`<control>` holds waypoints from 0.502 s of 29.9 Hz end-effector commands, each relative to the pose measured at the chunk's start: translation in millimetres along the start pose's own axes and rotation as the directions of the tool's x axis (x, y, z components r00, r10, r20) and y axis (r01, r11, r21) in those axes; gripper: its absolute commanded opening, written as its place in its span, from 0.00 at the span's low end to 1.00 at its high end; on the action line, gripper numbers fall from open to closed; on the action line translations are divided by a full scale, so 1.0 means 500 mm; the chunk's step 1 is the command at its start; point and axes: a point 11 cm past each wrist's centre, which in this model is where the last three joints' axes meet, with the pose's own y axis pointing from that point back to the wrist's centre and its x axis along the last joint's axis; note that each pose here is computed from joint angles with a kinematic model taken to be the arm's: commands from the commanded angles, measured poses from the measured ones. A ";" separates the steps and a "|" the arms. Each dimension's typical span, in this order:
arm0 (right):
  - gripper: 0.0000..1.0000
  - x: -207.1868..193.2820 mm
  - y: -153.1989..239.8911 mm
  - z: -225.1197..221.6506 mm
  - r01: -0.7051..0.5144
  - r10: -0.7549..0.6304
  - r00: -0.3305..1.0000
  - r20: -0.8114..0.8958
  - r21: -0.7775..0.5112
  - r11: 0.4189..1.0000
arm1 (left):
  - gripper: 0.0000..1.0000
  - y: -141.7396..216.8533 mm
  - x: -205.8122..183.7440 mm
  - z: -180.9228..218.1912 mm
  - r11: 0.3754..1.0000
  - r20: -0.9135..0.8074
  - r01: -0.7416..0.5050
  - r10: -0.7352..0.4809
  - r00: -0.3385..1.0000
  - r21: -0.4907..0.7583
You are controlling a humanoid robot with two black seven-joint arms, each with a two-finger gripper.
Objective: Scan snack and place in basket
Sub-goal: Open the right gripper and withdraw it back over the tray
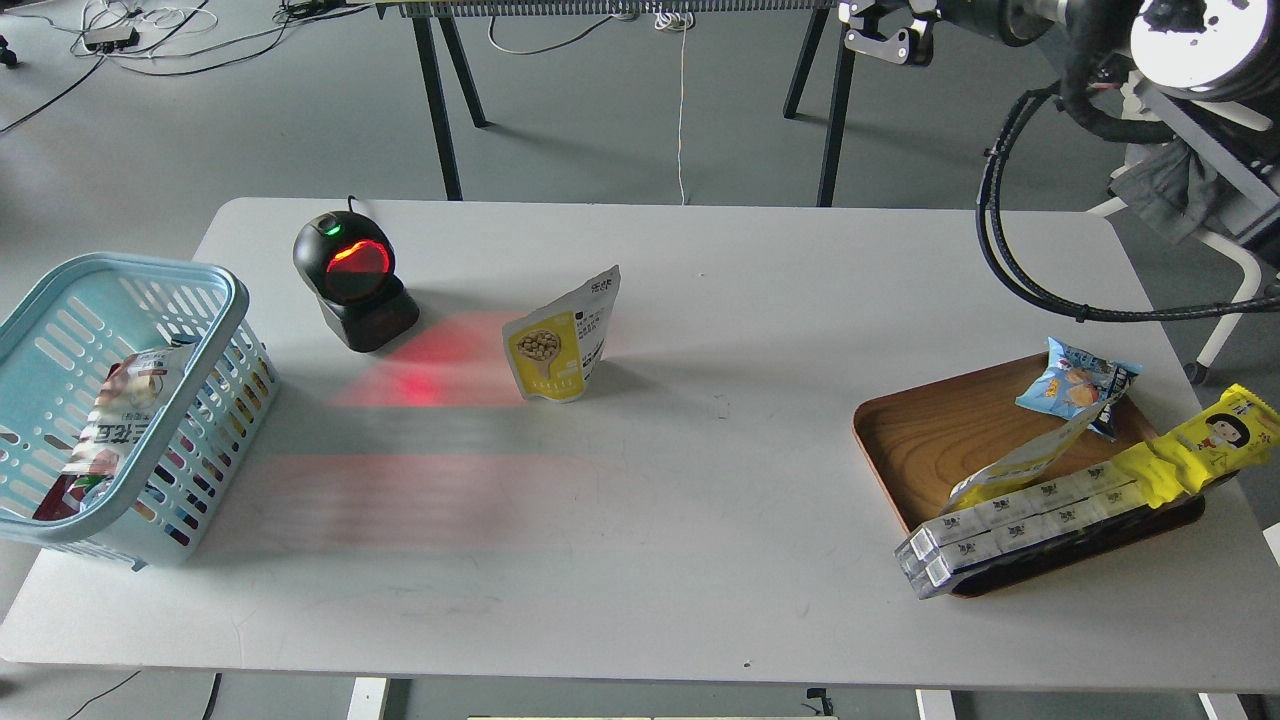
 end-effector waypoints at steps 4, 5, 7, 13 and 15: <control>0.96 0.146 0.081 -0.003 -0.027 -0.011 0.981 0.195 0.193 0.981 | 1.00 0.037 -0.095 0.053 0.985 0.243 0.157 -0.169 0.955 0.070; 0.96 0.170 0.098 0.000 -0.032 -0.018 0.975 0.220 0.220 0.975 | 1.00 0.043 -0.109 0.058 0.980 0.292 0.178 -0.195 0.936 0.084; 0.96 0.207 0.123 0.008 -0.044 -0.026 0.965 0.259 0.261 0.964 | 1.00 0.049 -0.133 0.058 0.972 0.364 0.209 -0.235 0.901 0.111; 0.96 0.262 0.162 0.060 -0.069 -0.030 0.944 0.328 0.286 0.956 | 1.00 0.054 -0.206 -0.011 0.931 0.520 0.286 -0.365 0.772 0.228; 0.96 0.267 0.166 0.080 -0.062 -0.038 0.941 0.337 0.281 0.958 | 1.00 0.049 -0.237 -0.044 0.912 0.567 0.317 -0.410 0.715 0.260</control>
